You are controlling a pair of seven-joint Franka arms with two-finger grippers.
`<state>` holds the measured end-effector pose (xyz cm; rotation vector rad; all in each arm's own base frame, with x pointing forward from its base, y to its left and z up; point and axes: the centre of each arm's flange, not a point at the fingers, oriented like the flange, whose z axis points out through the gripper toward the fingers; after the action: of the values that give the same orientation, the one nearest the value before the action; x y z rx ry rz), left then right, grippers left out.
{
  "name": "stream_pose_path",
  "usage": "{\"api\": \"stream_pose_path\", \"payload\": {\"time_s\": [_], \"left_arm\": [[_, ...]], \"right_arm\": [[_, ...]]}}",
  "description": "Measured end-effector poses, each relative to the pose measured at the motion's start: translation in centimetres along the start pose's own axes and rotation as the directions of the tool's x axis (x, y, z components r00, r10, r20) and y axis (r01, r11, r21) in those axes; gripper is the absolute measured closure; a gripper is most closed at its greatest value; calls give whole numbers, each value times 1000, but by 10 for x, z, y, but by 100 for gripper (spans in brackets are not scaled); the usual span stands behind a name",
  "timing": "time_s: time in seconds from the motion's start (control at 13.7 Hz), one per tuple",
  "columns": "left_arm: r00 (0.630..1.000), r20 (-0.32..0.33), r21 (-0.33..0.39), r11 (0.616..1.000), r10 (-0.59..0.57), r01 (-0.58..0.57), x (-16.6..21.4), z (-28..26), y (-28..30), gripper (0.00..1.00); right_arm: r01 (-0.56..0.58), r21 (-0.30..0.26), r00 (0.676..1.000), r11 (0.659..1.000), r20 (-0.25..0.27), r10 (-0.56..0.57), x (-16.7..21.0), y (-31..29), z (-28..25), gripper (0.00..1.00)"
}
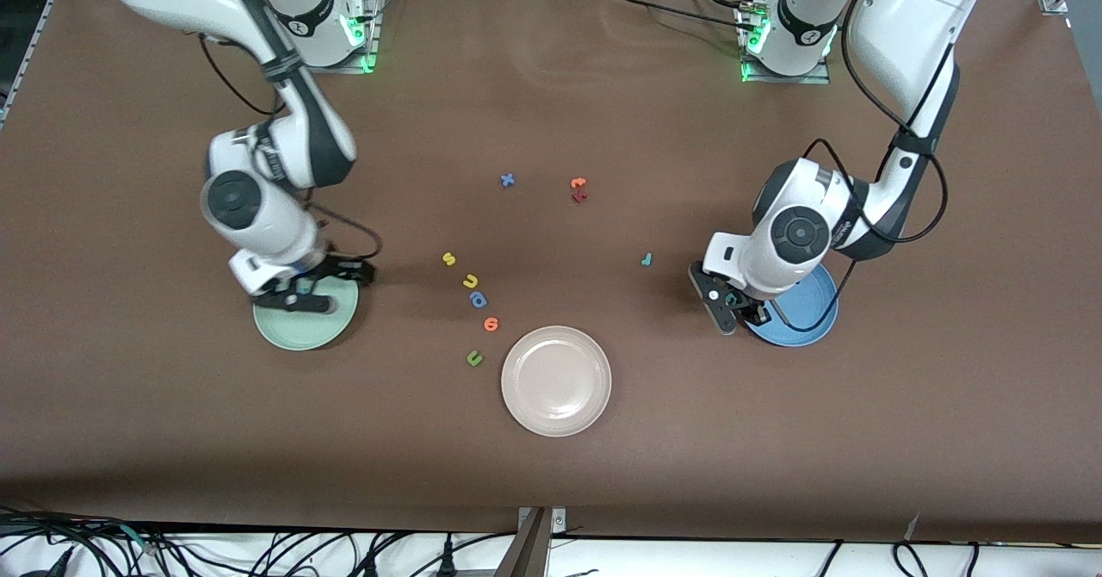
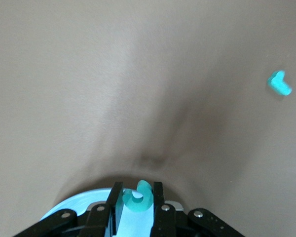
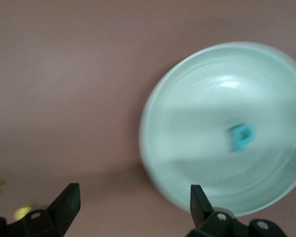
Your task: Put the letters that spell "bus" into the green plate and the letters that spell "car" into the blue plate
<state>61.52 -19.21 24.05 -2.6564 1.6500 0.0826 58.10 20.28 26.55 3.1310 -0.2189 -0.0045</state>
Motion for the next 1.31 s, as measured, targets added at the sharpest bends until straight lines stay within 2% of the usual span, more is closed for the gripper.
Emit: {"api": "stream_pose_path", "payload": {"time_s": [0.15,0.36,0.44,0.51,0.66,0.73,0.88,0.95,1.17,1.31], "left_arm": [[1000,3,-5,1000,1,-1,-12,-8,-12,72],[999,14,-26,999,41,-40,-51,-3,-43,72],[999,19,-38,998,47,-46,-62,3,-50,68],[998,23,-49,997,56,-55,-66,11,-52,58],[997,23,-59,996,73,-72,-58,16,-45,41],[997,19,-58,995,80,-78,-52,14,-41,30],[999,14,-56,997,50,-49,-45,12,-37,9],[1000,13,-57,998,7,-7,-41,11,-35,1],[986,8,-64,984,-168,168,-8,6,-7,0],[958,14,-63,956,-287,287,23,4,24,0]], "right_arm": [[-70,11,998,998,6,69,-25,-44,-1,0],[-167,12,986,986,11,167,-44,-67,7,0],[-146,-1,989,989,6,146,-52,-74,15,0],[-82,-34,997,996,-8,81,-62,-80,25,0],[100,-99,994,990,-26,-103,-81,-92,46,0],[184,-108,982,977,-19,-187,-87,-97,53,0],[342,-107,939,934,-3,-344,-93,-105,56,0],[422,-106,906,901,2,-424,-94,-106,54,0],[633,-93,771,768,-12,-637,-89,-108,50,0],[703,-88,705,705,-40,-708,-82,-105,48,0]]}}
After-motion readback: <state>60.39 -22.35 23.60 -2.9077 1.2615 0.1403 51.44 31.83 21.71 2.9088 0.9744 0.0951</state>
